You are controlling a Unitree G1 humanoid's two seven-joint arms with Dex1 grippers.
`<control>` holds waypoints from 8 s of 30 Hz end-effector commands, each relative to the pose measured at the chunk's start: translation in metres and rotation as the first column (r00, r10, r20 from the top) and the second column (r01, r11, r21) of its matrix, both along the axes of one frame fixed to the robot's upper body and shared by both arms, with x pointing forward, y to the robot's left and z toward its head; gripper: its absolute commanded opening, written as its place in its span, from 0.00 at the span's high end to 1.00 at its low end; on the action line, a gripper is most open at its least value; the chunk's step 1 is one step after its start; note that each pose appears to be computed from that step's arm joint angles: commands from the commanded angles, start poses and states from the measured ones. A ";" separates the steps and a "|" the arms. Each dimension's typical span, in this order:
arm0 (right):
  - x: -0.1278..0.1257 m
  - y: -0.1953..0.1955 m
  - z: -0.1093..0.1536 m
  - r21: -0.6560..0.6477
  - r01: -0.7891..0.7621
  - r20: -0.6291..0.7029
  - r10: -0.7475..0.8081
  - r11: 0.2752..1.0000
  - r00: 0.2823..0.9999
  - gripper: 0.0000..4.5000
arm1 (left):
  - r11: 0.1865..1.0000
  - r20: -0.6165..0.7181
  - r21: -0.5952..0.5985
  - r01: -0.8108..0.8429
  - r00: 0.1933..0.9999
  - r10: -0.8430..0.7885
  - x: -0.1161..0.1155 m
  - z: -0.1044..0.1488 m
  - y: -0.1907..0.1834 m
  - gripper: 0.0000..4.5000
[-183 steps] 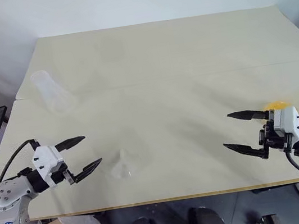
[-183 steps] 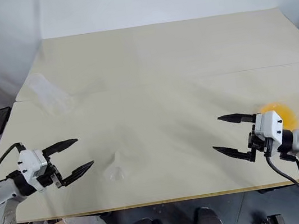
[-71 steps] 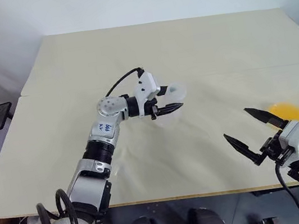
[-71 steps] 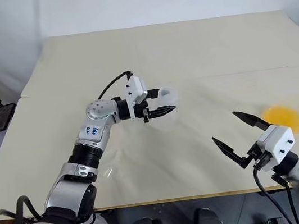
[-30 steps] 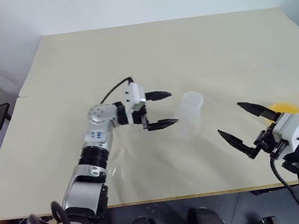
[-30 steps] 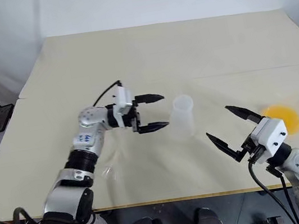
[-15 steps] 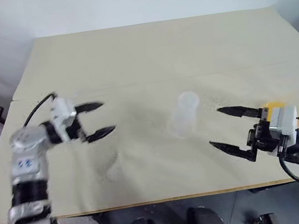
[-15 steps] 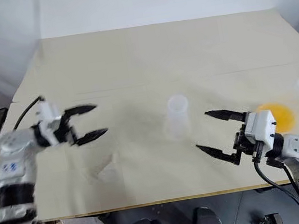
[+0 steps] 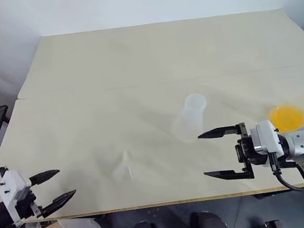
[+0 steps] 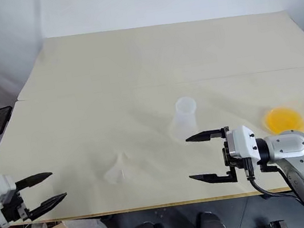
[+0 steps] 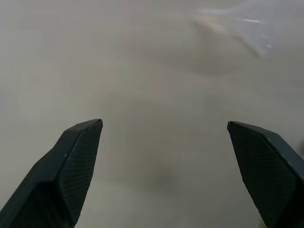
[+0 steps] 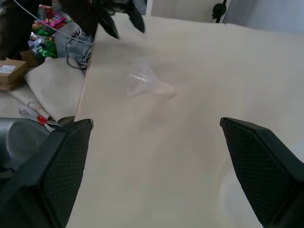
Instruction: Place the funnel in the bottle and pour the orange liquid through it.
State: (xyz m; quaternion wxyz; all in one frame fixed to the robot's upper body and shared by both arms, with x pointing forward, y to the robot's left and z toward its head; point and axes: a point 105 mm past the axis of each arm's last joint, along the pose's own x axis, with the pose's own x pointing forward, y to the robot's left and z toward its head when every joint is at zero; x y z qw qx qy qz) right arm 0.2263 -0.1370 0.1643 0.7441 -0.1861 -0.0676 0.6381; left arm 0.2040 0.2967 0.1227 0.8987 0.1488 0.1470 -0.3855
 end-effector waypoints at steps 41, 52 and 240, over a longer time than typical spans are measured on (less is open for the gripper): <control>0.001 -0.044 -0.009 0.049 0.336 0.082 -0.339 0.941 0.937 0.00 | 0.948 0.120 -0.192 0.253 0.965 -0.233 0.051 0.016 -0.104 0.99; -0.003 -0.055 0.002 0.168 0.485 0.067 -0.501 0.858 0.863 0.00 | 0.820 -0.053 -0.346 0.456 0.863 -0.503 0.087 0.121 -0.149 0.99; 0.109 -0.004 0.105 0.166 0.574 0.793 -0.455 0.802 0.406 0.45 | 0.734 0.421 -0.319 0.600 0.783 -0.457 0.079 0.060 -0.208 0.00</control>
